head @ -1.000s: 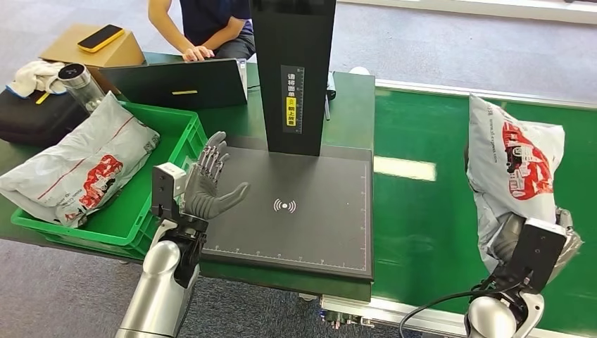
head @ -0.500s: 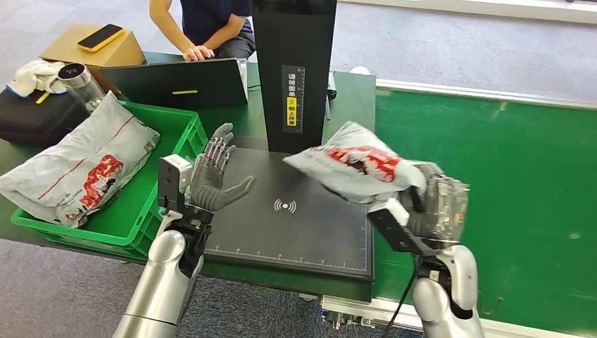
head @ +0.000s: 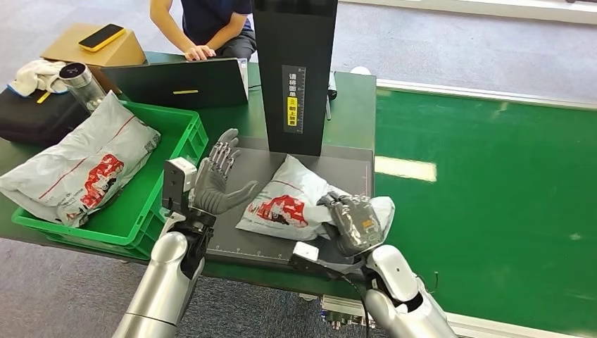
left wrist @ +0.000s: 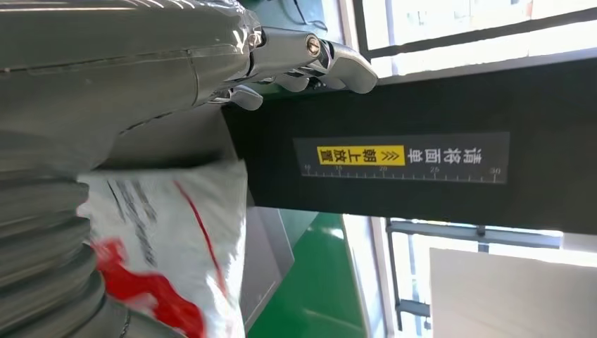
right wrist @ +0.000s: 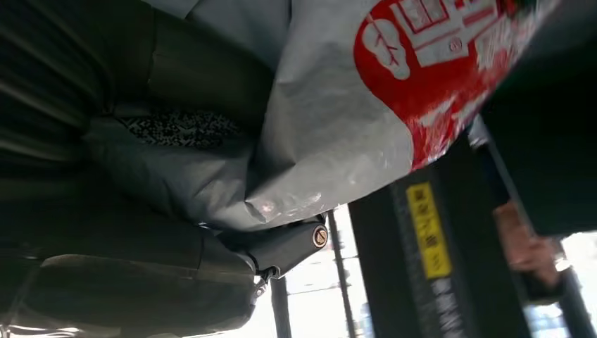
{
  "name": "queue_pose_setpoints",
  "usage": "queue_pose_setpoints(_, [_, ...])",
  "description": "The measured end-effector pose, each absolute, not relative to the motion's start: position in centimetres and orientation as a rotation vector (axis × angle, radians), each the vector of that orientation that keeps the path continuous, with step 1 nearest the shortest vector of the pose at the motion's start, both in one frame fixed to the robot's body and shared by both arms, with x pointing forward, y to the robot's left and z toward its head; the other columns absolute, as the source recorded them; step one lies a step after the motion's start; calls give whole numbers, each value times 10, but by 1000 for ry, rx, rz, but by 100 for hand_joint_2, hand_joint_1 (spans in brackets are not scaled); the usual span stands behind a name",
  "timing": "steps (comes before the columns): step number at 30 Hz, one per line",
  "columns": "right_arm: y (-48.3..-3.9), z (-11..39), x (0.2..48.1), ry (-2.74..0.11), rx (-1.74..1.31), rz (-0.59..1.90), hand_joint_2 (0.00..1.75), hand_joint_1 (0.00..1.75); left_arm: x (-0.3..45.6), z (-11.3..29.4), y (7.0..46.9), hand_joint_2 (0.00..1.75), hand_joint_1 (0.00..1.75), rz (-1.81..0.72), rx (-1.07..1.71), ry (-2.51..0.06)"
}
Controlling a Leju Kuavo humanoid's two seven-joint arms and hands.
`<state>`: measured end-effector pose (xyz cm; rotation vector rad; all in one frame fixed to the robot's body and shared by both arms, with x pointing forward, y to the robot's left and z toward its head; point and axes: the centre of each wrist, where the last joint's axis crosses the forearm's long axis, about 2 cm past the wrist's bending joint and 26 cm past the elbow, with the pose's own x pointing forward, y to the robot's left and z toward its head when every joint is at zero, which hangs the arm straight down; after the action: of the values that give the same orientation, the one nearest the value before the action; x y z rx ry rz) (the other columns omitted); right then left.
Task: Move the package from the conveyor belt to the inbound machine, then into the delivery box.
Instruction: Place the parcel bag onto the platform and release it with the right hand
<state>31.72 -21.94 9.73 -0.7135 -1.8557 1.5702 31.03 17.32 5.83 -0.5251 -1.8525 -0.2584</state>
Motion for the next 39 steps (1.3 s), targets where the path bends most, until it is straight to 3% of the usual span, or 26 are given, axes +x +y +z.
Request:
queue_pose_setpoints(6, [-199, 84, 323, -1855, -558, 1810, 175, 175, 307, 54, 170, 175, 0, -267, -543, -1832])
queue_pose_setpoints(13, [-183, 81, 325, -1938, -467, 1900, 175, 175, 305, 52, 169, 175, 0, -267, -549, -1820])
queue_pose_setpoints(14, [-181, 81, 325, -1949, -464, 1906, 175, 161, 305, 51, 169, 175, 0, -267, -549, -1819])
queue_pose_setpoints(17, [-176, 81, 323, -1963, -484, 1916, 175, 30, 304, 50, 169, 175, 0, -270, -550, -1814])
queue_pose_setpoints(18, [-175, 81, 323, -1965, -502, 1913, 175, 0, 304, 50, 169, 175, 0, -270, -549, -1813])
queue_pose_setpoints(32, [-191, 84, 331, -2008, -710, 1685, 175, 0, 300, 45, 173, 175, 0, -255, -522, -1803])
queue_pose_setpoints(39, [-215, 85, 332, -2043, -832, 1388, 175, 0, 296, 40, 177, 175, 0, -238, -489, -1796])
